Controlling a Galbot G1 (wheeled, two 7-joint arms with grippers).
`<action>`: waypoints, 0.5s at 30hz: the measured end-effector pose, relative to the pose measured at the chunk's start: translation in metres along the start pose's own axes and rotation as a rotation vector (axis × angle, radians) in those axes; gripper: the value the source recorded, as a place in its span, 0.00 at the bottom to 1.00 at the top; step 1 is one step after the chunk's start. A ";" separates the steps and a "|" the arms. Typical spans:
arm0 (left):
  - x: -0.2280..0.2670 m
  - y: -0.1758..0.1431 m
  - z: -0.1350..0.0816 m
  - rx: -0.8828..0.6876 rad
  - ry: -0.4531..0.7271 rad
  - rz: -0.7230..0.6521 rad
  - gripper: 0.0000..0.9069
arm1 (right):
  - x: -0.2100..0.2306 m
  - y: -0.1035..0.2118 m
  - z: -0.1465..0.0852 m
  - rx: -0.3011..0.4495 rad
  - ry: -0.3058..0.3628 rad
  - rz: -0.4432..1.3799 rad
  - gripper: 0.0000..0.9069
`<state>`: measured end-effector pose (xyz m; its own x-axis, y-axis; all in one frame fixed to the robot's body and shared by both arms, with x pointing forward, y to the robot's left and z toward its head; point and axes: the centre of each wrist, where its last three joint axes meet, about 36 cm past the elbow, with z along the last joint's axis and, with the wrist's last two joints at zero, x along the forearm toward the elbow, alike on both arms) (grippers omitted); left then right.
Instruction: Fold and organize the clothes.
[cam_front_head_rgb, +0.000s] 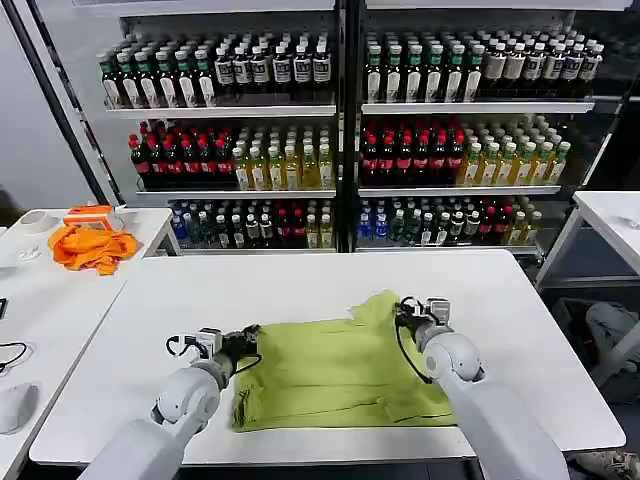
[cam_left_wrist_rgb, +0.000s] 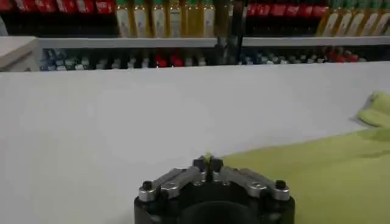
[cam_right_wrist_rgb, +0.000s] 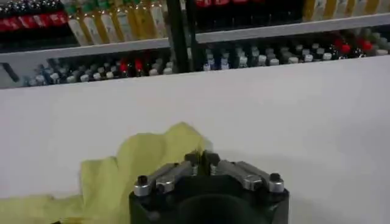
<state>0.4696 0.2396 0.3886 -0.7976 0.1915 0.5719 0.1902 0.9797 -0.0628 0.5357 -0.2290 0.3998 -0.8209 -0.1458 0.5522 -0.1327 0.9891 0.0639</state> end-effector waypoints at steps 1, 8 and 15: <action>0.000 -0.001 0.000 0.005 -0.006 0.004 0.02 | 0.001 0.000 -0.001 0.004 -0.008 -0.002 0.00; 0.009 -0.006 -0.014 0.033 -0.076 0.031 0.02 | 0.015 0.001 -0.010 0.016 -0.073 -0.012 0.00; 0.024 -0.008 -0.025 0.051 -0.140 0.051 0.02 | 0.038 -0.005 -0.019 0.022 -0.133 -0.016 0.00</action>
<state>0.4638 0.2351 0.4232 -0.8602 0.2442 0.4476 0.2062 0.9695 -0.1327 0.5153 -0.2392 0.4365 -0.8848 -0.1643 0.4360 -0.1570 0.9862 0.0529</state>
